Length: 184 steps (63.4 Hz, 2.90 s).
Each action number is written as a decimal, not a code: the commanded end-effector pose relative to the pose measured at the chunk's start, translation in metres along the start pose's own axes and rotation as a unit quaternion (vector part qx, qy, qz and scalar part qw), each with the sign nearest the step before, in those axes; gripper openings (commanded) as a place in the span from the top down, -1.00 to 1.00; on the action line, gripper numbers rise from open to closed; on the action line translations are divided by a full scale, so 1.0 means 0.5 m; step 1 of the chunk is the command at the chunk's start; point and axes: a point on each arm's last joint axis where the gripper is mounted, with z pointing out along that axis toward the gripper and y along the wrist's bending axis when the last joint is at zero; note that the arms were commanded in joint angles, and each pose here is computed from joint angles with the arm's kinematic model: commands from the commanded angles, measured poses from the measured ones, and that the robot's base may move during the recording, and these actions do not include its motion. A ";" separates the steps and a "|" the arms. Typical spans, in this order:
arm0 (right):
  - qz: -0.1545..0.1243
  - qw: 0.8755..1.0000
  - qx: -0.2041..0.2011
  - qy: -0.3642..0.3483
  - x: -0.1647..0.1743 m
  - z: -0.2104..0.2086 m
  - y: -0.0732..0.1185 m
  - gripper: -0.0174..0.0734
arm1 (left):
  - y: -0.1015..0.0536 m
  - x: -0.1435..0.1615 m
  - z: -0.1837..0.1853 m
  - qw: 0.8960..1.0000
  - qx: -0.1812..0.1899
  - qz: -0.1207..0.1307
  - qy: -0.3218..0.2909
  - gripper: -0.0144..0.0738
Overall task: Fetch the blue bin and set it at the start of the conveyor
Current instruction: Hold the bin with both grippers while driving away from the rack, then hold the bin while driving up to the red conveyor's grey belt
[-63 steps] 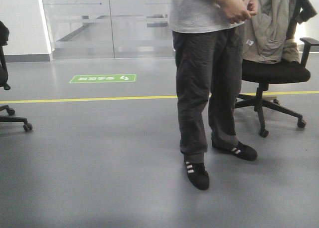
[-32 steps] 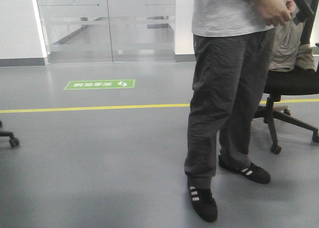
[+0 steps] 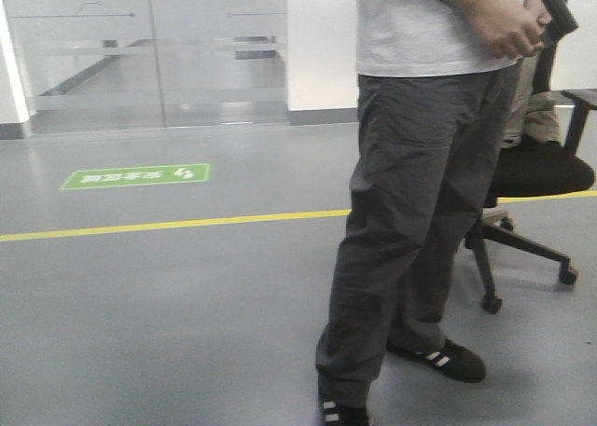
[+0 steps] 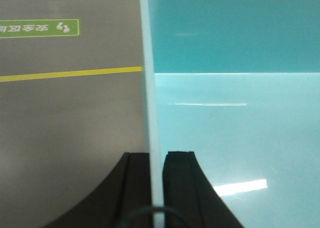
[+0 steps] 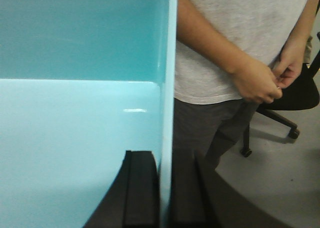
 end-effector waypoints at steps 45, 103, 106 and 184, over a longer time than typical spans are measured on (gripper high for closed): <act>-0.006 1.000 -0.003 -0.030 -0.015 -0.011 -0.002 0.97 | -0.001 -0.022 -0.023 0.999 0.005 0.008 -0.045 0.93; -0.006 1.000 -0.003 -0.030 -0.015 -0.011 -0.002 0.97 | -0.001 -0.022 -0.023 0.999 0.005 0.008 -0.045 0.93; -0.006 1.000 -0.003 -0.030 -0.015 -0.011 -0.002 0.97 | -0.001 -0.022 -0.023 0.999 0.005 0.008 -0.045 0.93; -0.006 1.000 0.007 -0.002 -0.004 -0.011 -0.006 0.97 | -0.001 -0.022 -0.023 0.999 0.005 0.008 -0.045 0.93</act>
